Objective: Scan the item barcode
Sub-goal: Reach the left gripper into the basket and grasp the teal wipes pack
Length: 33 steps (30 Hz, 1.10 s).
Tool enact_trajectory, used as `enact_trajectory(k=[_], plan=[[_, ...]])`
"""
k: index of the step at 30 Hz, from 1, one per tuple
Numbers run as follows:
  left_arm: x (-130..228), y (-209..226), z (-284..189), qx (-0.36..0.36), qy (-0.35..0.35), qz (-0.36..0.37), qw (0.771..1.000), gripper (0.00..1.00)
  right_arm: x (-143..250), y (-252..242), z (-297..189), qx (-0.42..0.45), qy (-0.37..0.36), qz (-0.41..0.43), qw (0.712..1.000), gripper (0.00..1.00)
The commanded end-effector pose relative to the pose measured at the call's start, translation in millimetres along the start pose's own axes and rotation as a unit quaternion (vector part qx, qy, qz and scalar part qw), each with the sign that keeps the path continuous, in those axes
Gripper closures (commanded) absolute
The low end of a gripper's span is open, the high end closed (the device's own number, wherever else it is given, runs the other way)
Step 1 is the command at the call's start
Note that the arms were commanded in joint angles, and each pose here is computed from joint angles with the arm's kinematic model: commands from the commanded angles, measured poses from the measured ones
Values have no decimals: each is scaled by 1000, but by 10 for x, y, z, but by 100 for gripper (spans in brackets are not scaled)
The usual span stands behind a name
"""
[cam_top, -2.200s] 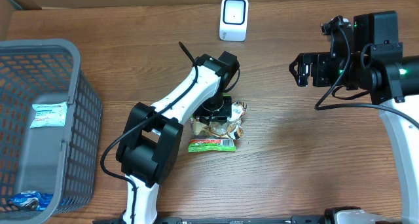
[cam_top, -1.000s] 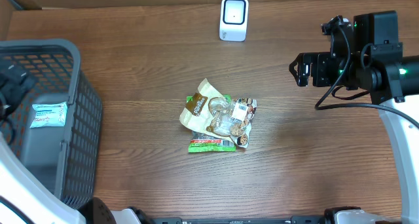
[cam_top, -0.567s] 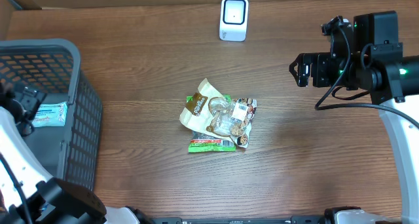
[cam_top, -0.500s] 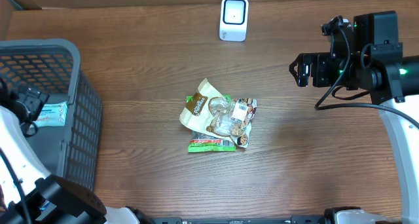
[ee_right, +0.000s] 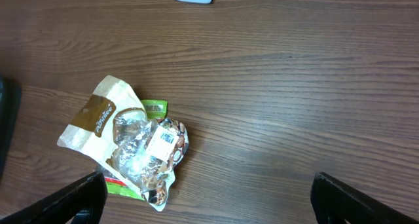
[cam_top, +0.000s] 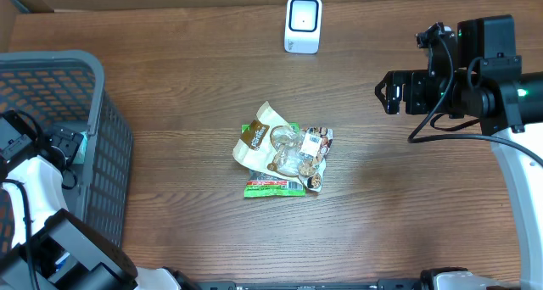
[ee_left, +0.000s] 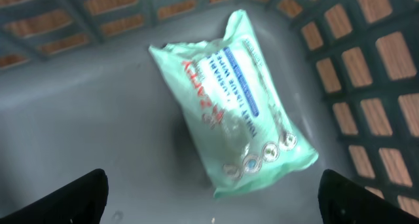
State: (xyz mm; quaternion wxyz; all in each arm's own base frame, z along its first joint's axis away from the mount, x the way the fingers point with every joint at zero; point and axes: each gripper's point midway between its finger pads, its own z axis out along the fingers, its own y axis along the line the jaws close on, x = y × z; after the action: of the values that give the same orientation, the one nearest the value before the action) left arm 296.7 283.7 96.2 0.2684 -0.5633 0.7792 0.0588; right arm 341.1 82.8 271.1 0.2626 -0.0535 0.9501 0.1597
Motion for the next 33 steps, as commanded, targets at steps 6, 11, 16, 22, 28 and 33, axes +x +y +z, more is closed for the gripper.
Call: enact_trajectory(k=[6,11,16,22,28,33], plan=[[241,-175,347,2,30,18,999,8,-73,60,-62,-7,-11,-5,1000,0],[315,-203,451,-7,35,23,999,9,-50,59,-62,-7,-7,-4,1000,0],[298,-80,565,-43,23,12,999,7,-17,56,-62,-6,0,-2,1000,0],[284,-76,685,-46,15,12,999,15,-12,58,-61,-7,1,-1,1000,0],[334,-64,700,-48,26,13,998,77,-14,56,-62,-6,1,-1,1000,0],[490,-108,673,-29,64,13,997,96,-23,57,-62,-6,-1,-2,1000,0]])
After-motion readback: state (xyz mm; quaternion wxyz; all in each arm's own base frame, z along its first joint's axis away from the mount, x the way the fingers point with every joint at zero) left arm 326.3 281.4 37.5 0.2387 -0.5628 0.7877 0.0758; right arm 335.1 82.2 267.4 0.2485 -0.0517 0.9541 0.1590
